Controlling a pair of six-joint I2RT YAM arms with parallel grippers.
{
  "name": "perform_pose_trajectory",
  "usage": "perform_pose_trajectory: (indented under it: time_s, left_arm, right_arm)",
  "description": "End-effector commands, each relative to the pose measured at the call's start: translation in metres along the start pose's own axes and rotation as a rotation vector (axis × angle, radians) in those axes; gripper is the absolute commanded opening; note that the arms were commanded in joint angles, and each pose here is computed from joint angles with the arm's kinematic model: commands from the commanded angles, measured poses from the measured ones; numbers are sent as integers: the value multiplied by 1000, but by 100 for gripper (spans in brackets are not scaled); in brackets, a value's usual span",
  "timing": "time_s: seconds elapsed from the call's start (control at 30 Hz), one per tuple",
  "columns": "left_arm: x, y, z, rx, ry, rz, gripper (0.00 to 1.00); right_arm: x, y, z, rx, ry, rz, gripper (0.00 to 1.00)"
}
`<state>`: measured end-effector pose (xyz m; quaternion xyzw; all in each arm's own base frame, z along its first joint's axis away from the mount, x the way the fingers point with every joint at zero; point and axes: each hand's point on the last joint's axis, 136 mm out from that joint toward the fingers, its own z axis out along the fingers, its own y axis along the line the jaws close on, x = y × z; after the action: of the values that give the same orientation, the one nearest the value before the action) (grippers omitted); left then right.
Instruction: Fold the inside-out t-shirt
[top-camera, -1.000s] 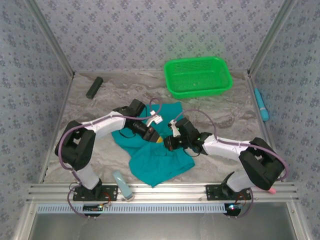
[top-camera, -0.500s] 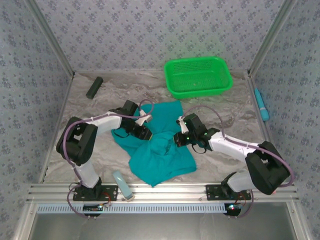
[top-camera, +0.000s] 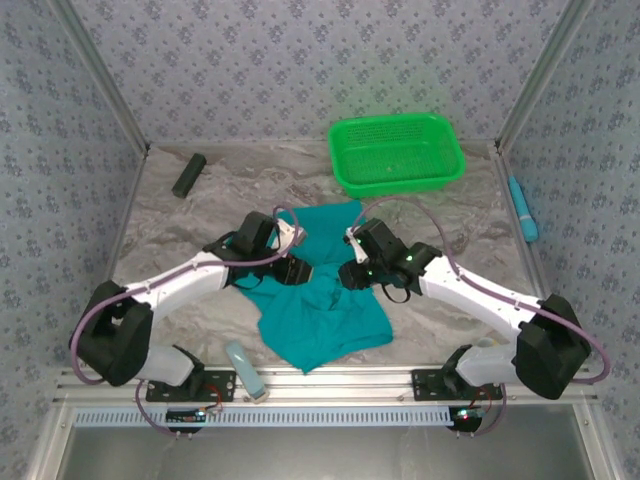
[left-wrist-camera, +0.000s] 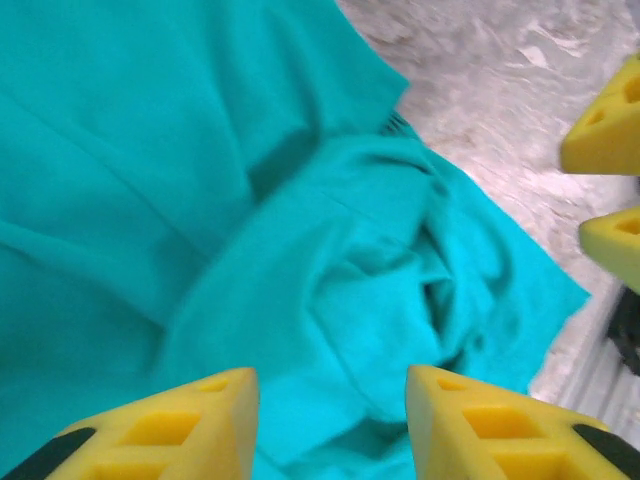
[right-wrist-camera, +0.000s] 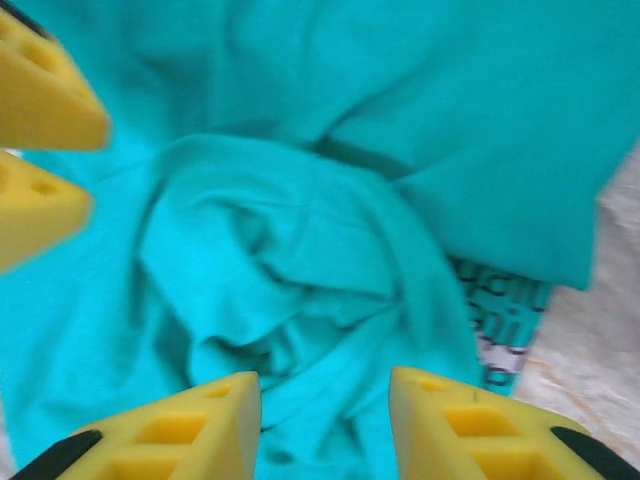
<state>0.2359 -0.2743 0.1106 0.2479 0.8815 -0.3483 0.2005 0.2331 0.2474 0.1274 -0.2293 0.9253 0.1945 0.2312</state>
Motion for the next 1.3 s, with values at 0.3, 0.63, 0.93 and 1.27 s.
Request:
perform_pose_trajectory:
  time_s: [0.3,0.63,0.93,1.27]
  left_arm:
    - [13,-35,43,141,-9,-179,46]
    - [17,16,58,-122,24,-195,8]
    - [43,36,35,-133,64,-124,0]
    - [32,-3,38,98,35,-189,15]
  right_arm:
    - [21,9,66,-15,110,-143,37]
    - [25,-22,60,-32,46,49,0]
    - [50,-47,59,-261,69,245,0]
    - [15,-31,15,-128,0,24,34]
